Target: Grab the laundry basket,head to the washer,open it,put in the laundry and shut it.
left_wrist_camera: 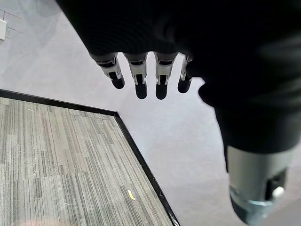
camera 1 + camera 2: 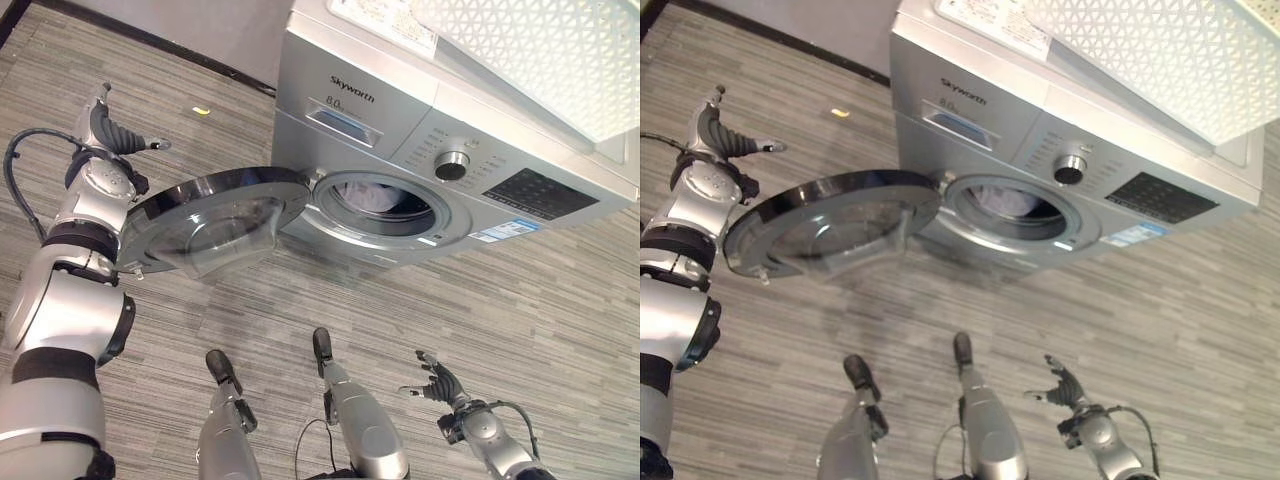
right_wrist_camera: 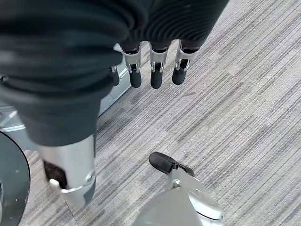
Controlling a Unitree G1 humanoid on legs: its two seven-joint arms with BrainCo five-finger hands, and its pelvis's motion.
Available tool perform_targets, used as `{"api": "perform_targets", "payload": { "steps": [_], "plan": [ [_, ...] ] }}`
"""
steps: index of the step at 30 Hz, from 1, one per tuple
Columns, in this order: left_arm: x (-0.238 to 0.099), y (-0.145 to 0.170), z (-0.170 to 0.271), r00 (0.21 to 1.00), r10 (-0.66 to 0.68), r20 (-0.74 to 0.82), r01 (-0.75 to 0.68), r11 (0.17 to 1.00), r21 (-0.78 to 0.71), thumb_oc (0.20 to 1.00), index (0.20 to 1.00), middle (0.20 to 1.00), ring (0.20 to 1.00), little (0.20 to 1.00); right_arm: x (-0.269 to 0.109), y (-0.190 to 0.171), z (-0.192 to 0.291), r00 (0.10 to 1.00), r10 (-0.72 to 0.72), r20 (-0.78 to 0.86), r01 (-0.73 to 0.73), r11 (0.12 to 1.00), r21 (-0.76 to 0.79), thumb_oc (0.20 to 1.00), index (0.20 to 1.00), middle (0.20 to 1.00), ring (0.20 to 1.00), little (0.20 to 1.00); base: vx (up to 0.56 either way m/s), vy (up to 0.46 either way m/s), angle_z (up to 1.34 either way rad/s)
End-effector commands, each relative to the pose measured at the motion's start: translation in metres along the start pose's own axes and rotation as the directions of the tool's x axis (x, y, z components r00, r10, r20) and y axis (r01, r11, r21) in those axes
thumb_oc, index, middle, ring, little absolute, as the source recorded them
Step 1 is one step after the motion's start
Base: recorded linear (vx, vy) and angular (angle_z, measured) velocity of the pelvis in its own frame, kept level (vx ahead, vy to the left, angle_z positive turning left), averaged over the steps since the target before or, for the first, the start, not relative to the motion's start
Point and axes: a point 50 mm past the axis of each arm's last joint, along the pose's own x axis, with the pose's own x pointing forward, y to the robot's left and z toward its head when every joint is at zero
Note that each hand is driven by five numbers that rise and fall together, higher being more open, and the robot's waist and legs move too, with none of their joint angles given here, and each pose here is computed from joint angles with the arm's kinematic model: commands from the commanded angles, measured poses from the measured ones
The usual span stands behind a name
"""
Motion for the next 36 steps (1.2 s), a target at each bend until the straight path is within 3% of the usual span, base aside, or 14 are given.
{"api": "perform_targets", "payload": {
  "steps": [1, 4, 10, 14, 18, 21, 23, 29, 36],
  "plan": [
    [0.000, 0.018, -0.029, 0.992, 0.009, -0.127, 0.003, 0.996, 0.092, 1.000, 1.000, 1.000, 1.000, 1.000, -0.008, -0.020, -0.007, 0.999, -0.034, -0.011, 0.034, 0.999, -0.031, 1.000, 1.000, 1.000, 1.000, 1.000, 0.01, 0.003, -0.04],
    [-0.005, 0.011, -0.048, 0.977, -0.041, -0.211, 0.060, 0.995, 0.083, 1.000, 1.000, 1.000, 1.000, 1.000, -0.007, -0.023, -0.006, 0.999, -0.031, -0.015, 0.030, 0.999, -0.037, 1.000, 1.000, 1.000, 1.000, 1.000, 0.01, -0.013, -0.04],
    [-0.012, -0.010, -0.056, 0.965, -0.135, -0.223, 0.170, 0.974, 0.147, 1.000, 1.000, 1.000, 1.000, 1.000, -0.007, -0.023, -0.004, 1.000, -0.019, -0.010, 0.018, 0.999, -0.048, 1.000, 1.000, 1.000, 1.000, 1.000, 0.00, -0.025, -0.01],
    [-0.018, -0.035, -0.048, 0.963, -0.207, -0.173, 0.236, 0.957, 0.168, 1.000, 1.000, 1.000, 1.000, 1.000, -0.008, -0.025, -0.006, 1.000, -0.024, -0.015, 0.023, 0.998, -0.055, 1.000, 1.000, 1.000, 1.000, 1.000, -0.01, -0.058, -0.01],
    [-0.027, -0.076, -0.010, 0.956, -0.293, -0.001, 0.291, 0.947, 0.137, 1.000, 1.000, 1.000, 1.000, 1.000, -0.012, -0.031, -0.012, 0.998, -0.060, -0.029, 0.058, 0.997, -0.052, 1.000, 1.000, 1.000, 1.000, 1.000, -0.01, -0.074, -0.01],
    [-0.043, -0.108, 0.016, 0.932, -0.345, 0.113, 0.346, 0.938, 0.008, 1.000, 1.000, 1.000, 1.000, 1.000, -0.015, -0.034, -0.026, 0.990, -0.113, -0.089, 0.112, 0.994, -0.019, 1.000, 1.000, 1.000, 1.000, 1.000, 0.00, -0.095, 0.06],
    [-0.043, -0.108, 0.016, 0.932, -0.345, 0.113, 0.346, 0.938, 0.008, 1.000, 1.000, 1.000, 1.000, 1.000, -0.015, -0.034, -0.026, 0.990, -0.113, -0.089, 0.112, 0.994, -0.019, 1.000, 1.000, 1.000, 1.000, 1.000, 0.00, -0.064, 0.07],
    [-0.087, -0.161, 0.039, 0.825, -0.504, 0.256, 0.540, 0.836, -0.096, 1.000, 1.000, 1.000, 1.000, 1.000, -0.018, -0.041, -0.042, 0.969, -0.178, -0.174, 0.178, 0.984, -0.017, 1.000, 1.000, 1.000, 1.000, 1.000, -0.01, -0.097, 0.08],
    [-0.144, -0.210, 0.056, 0.686, -0.639, 0.349, 0.726, 0.638, -0.257, 1.000, 1.000, 1.000, 1.000, 1.000, -0.018, -0.045, -0.050, 0.950, -0.213, -0.227, 0.213, 0.977, -0.026, 1.000, 1.000, 1.000, 1.000, 1.000, 0.06, -0.059, -0.07]
  ]
}}
